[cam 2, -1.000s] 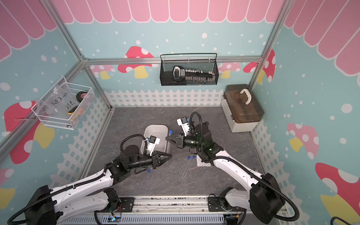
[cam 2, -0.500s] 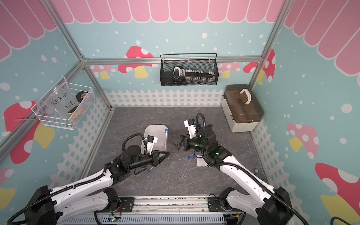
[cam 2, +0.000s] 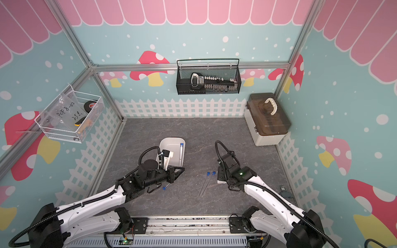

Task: Wipe the exteriors of test tubes
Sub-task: Pick up the test tube at the center of the board, then pick up the cleaning item at the center of the board.

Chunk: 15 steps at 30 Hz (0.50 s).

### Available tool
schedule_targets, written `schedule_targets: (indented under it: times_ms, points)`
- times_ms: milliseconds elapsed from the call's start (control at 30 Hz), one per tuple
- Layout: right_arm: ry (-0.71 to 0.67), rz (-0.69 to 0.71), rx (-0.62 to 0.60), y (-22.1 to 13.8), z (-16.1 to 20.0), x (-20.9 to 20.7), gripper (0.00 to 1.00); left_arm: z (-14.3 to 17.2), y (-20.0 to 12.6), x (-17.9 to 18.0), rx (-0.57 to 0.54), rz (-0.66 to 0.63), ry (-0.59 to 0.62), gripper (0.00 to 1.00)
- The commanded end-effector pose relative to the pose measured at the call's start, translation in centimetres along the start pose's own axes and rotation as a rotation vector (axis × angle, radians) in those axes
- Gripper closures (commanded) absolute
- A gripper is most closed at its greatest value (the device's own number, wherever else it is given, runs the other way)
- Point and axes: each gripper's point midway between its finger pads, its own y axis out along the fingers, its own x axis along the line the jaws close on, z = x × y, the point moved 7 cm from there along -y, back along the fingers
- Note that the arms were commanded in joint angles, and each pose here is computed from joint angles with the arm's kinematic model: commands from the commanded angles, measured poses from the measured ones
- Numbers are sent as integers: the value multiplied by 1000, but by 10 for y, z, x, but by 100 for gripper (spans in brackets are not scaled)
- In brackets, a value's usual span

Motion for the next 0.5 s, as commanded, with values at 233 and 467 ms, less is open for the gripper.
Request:
schedule_targets:
  times_ms: [233, 467]
  points:
    - [-8, 225, 23, 35, 3, -18, 49, -2, 1, -1, 3, 11, 5, 90]
    - [33, 213, 43, 61, -6, -22, 60, 0, -3, -1, 0, 16, 12, 90]
